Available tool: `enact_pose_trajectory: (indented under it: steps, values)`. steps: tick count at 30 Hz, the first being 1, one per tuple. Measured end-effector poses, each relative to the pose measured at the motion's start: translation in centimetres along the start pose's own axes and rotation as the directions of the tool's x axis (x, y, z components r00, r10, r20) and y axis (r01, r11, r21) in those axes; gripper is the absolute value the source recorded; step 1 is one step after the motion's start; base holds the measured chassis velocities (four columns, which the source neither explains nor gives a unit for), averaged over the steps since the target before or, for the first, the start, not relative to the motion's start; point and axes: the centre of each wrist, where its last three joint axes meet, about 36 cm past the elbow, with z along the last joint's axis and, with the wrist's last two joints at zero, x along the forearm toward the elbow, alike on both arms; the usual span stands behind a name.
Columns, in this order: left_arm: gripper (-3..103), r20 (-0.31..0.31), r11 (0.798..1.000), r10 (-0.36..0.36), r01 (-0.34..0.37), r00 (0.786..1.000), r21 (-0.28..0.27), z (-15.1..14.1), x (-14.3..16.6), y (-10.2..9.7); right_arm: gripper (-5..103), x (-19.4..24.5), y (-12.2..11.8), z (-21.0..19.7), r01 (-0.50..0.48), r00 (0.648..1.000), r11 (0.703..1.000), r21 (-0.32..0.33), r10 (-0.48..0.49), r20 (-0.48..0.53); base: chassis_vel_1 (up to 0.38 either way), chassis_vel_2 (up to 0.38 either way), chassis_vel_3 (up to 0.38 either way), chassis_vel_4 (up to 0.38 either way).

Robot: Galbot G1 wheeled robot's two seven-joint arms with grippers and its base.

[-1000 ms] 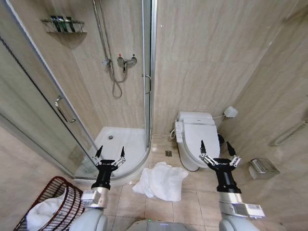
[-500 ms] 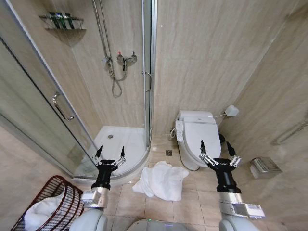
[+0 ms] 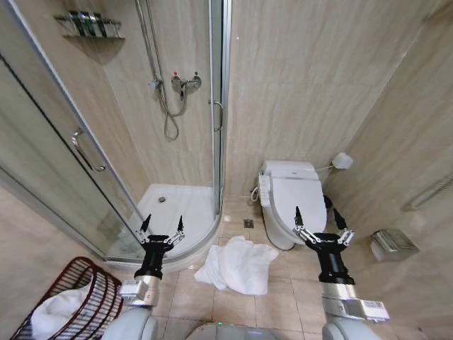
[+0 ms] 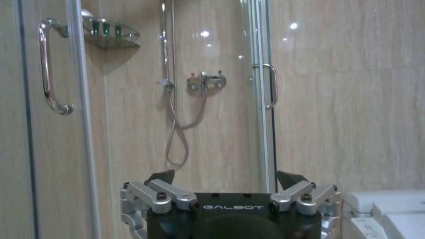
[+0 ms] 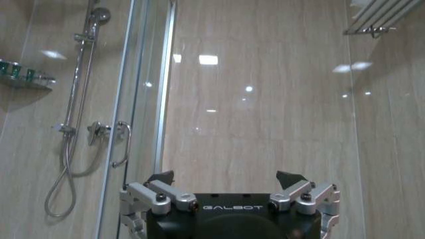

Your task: Discard the used towel into the hamper.

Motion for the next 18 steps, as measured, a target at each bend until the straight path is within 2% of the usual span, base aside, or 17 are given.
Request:
enact_pose_trajectory:
  steps: [18]
  values:
    - [100, 0.000, 1.000, 0.000, 0.000, 1.000, 0.000, 0.00, 0.00, 0.00, 100, 0.00, 0.00, 0.00, 0.000, 1.000, 1.000, 0.000, 0.000, 0.000, 0.000, 0.000, 0.000, 0.000]
